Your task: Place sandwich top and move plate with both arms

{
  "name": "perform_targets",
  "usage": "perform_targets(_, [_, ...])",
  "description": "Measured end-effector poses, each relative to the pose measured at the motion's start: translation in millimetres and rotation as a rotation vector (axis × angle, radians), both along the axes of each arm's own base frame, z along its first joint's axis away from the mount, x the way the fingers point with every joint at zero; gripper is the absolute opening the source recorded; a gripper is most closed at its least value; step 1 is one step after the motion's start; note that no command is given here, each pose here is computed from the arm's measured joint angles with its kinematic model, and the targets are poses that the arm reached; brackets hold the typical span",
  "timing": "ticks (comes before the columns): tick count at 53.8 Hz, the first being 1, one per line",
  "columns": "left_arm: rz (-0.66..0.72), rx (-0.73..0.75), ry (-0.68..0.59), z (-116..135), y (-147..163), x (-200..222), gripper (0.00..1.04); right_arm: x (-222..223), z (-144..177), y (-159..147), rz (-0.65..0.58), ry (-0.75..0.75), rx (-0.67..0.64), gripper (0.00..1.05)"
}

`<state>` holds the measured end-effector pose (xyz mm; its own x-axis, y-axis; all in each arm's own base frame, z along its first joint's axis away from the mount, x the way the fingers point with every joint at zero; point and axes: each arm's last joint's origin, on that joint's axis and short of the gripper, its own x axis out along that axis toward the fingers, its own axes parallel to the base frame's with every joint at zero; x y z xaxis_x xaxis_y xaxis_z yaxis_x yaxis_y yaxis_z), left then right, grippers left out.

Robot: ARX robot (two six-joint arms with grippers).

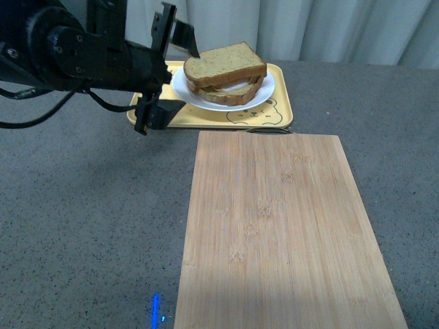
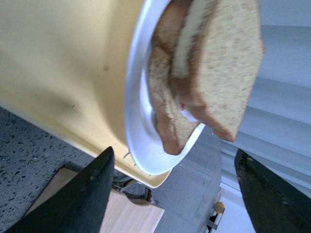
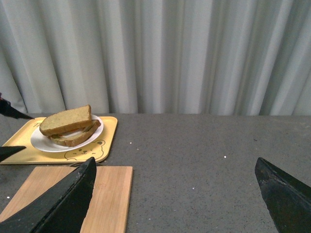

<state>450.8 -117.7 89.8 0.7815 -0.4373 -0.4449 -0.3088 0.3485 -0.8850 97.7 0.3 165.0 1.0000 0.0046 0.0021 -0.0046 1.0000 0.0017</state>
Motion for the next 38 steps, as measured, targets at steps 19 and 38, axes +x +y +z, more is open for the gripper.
perform_targets(19, [0.158, 1.028, -0.708, 46.0, 33.7, -98.2, 0.52, 0.0, 0.0, 0.0, -0.001, 0.000, 0.000, 0.95])
perform_targets(38, [0.088, 1.222, -0.697, 53.7, 81.3, -183.1, 0.04, 0.0, 0.0, 0.0, 0.000, 0.000, 0.000, 0.95])
